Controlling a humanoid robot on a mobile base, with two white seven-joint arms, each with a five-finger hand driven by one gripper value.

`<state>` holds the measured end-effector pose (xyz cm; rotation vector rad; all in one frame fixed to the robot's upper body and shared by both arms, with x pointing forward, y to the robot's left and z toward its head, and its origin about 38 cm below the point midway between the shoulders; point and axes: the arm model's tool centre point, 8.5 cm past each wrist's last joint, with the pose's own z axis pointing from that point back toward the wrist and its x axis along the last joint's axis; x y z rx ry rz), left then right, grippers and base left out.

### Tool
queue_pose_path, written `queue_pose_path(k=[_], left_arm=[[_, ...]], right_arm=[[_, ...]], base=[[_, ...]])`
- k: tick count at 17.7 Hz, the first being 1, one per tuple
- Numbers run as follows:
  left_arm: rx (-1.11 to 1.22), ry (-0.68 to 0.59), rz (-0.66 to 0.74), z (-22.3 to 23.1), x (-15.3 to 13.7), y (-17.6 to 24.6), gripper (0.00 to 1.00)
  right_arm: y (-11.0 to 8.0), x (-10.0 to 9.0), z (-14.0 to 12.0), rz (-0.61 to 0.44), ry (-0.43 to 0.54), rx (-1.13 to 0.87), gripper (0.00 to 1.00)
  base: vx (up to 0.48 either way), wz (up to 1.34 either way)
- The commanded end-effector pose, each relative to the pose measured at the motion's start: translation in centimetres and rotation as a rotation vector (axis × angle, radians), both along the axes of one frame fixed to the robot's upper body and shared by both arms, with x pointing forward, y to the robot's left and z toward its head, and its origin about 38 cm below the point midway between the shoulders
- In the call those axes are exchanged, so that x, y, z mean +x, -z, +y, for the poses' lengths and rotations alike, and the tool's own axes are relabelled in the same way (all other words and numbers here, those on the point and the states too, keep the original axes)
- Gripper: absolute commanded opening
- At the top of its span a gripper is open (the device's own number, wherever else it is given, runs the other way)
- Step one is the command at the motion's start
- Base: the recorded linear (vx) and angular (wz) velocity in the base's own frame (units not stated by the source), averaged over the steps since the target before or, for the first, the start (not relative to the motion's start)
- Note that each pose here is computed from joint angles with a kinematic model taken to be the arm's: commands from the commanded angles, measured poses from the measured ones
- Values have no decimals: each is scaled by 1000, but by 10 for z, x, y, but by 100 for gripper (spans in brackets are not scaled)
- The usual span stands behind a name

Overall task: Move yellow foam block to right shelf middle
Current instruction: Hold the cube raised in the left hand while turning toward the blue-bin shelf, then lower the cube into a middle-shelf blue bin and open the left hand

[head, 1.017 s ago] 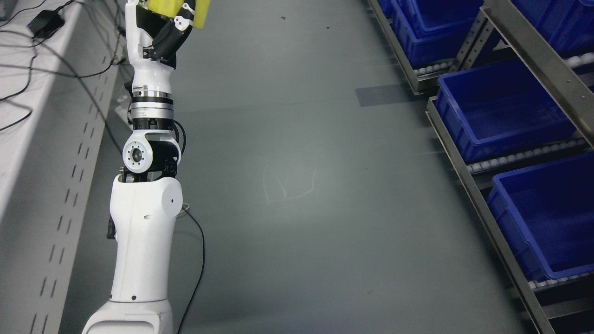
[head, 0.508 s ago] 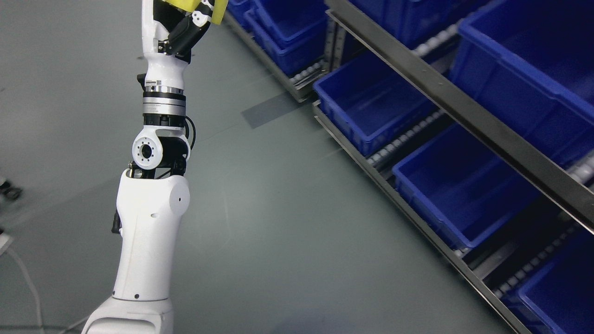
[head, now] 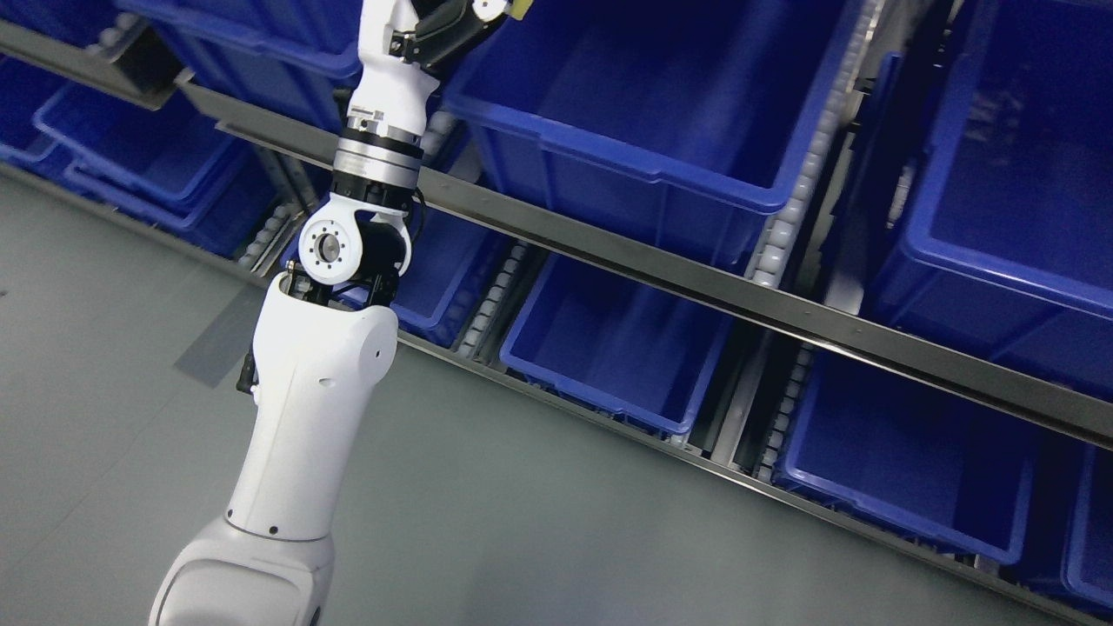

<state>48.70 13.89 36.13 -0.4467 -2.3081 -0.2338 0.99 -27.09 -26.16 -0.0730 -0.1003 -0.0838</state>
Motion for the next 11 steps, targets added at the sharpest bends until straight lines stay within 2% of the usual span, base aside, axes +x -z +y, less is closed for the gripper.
queue_pose_path(k=[1,3,5,6,7,8,9,10,11], left_arm=[[178,106,0,-62,-13,-55,29],[191,45,115,-59,1,-52,29],[188,-50,253,-49,24,-30,31],[193,-92,321,-44,37,-17,37],[208,-117,392,-38,47,-3,45],[223,-136,462,-33,55,9,61],[248,-155,542,-28,62,19,88],[260,-166,591,-25,65,25,100],[248,-174,599,-20,66,24,100]], right_arm=[[-1,8,-12,-21,-2,-19,100],[-1,7,-12,-20,-2,-19,100],[-1,8,-12,-21,-2,-19,100],[-1,7,-12,-20,-2,-19,100],[-1,7,-12,-20,-2,-19,100],[-1,7,-12,-21,-2,-19,100],[-1,7,-12,-20,-2,-19,100],[-1,7,-12,-20,-2,-19,100],[-1,8,-12,-21,-2,-19,100]], base=[[194,-697],[172,-637],[137,-437],[125,-379],[125,-379],[92,-237],[92,-237],[78,-157],[78,-157]])
